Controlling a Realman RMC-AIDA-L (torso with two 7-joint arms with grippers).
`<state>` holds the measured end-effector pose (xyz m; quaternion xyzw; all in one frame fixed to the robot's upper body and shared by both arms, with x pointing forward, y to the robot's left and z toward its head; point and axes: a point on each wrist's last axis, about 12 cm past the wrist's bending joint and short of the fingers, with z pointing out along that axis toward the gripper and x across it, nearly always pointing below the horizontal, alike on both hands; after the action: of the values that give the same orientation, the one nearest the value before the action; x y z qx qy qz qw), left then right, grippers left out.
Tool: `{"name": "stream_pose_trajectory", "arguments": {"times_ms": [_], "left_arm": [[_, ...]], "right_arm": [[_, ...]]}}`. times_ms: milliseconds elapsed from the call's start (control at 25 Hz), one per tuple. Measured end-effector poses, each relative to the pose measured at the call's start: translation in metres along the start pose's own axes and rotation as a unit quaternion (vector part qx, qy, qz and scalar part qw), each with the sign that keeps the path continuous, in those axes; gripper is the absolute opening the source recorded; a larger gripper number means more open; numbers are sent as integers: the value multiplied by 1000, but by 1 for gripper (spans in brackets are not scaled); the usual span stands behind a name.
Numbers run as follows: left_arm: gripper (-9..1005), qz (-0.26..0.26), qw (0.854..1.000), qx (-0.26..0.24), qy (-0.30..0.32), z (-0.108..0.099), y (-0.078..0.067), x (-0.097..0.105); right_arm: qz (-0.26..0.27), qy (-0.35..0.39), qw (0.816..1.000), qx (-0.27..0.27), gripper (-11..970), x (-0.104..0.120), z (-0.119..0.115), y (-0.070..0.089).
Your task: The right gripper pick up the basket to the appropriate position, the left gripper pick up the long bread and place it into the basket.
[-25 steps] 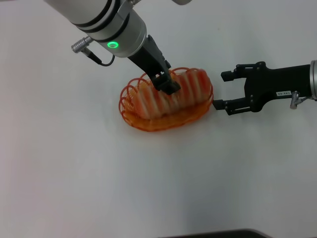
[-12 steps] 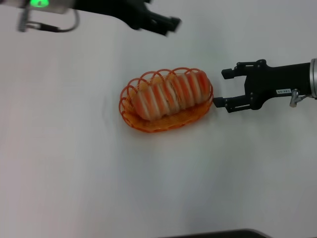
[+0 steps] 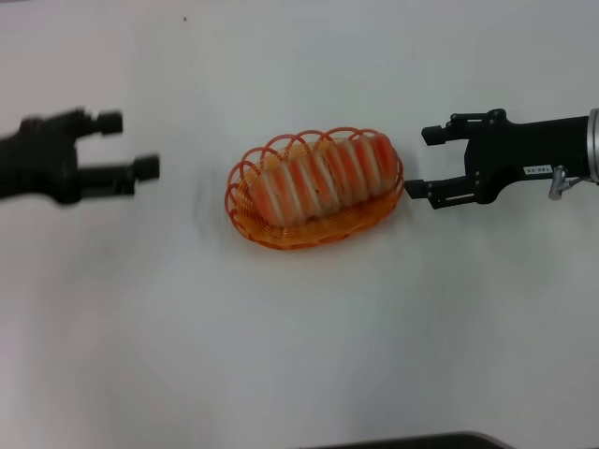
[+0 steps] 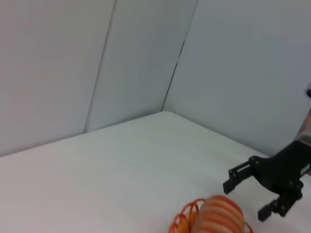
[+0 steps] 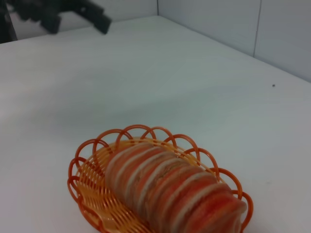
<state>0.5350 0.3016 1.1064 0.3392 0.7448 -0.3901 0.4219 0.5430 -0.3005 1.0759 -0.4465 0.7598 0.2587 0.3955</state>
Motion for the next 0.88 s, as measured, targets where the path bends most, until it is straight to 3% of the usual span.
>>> {"name": "stream_pose_trajectory", "arguments": {"times_ms": [160,440,600,880], "left_arm": [[947,9,1000,-15,-15,-17,-12,40],[947,-6,1000,-21,1,-24,-28,77],[947,-14,999,-29,-4,-29,-33,88],[947,-11,999,-37,0,-27,-30,88]], "right_arm": [[-3,0,1000,-4,858,0,0,1],[-14,-3,1000,0,858,0,-1,0],[-15,-6,1000,-2,858,0,-1,1],[-13,-5,1000,-3,858,2,-1,3]]}}
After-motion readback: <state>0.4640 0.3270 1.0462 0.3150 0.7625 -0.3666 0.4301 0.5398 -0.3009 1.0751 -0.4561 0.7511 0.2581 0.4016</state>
